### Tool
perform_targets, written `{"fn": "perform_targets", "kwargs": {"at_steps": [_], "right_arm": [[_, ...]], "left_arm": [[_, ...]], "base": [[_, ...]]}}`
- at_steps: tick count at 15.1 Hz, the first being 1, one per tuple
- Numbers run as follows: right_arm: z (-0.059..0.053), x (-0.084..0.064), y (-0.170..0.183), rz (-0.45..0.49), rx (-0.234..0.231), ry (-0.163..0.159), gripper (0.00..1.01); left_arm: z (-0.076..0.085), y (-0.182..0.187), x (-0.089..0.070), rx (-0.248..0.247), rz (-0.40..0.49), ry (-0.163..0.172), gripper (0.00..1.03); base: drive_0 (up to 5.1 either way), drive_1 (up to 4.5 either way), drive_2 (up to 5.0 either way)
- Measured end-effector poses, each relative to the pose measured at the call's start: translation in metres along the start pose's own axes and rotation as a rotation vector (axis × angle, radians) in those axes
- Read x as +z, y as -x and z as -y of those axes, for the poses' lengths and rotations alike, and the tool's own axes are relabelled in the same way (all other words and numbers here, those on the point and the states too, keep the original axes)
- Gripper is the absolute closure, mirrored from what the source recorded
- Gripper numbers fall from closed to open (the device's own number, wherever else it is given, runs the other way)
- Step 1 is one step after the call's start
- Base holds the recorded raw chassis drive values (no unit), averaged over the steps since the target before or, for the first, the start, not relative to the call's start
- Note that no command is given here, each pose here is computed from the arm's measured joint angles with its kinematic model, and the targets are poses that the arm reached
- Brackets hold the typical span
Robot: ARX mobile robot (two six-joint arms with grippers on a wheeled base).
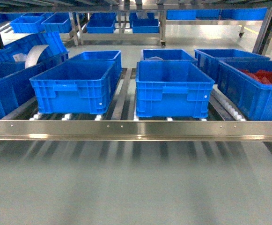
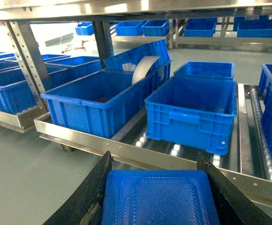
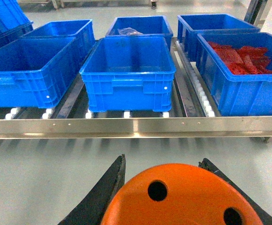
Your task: Sort blue parts and orange caps into right shelf containers
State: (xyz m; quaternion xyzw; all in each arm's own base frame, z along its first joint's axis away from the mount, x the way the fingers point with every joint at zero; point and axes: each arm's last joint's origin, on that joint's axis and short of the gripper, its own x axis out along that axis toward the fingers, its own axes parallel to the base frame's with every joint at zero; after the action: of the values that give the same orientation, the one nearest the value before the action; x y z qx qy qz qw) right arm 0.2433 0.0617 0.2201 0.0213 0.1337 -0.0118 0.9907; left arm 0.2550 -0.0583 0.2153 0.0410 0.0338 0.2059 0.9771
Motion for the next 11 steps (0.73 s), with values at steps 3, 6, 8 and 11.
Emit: {"fn": "perform_targets", "kwargs": {"at_steps": [3, 6, 8, 11], "right_arm": [[0.0000, 0.0000, 0.0000, 0.000, 0.000, 0.000, 0.59], [0.0001, -0.0005, 0.0000, -0.004, 0.000, 0.001, 0.59], [0.0000, -0.0002, 0.0000, -0.001, 0.000, 0.000, 0.59], [0.0000, -0.0001, 0.0000, 0.000, 0.000, 0.000, 0.59]], "left_arm": [[0.0000, 0.0000, 0.0000, 0.000, 0.000, 0.000, 0.62], [0.0001, 0.0000, -0.0005, -0.002, -0.004, -0.004, 0.62], [0.0000, 0.0000, -0.0001, 0.000, -0.001, -0.001, 0.62], [0.0000, 0.0000, -0.0001, 0.000, -0.001, -0.001, 0.62]], "base": [[0.1, 4.05, -3.9], [0.1, 4.05, -3.9], [0.1, 4.05, -3.9], [0.1, 4.05, -3.9]]}}
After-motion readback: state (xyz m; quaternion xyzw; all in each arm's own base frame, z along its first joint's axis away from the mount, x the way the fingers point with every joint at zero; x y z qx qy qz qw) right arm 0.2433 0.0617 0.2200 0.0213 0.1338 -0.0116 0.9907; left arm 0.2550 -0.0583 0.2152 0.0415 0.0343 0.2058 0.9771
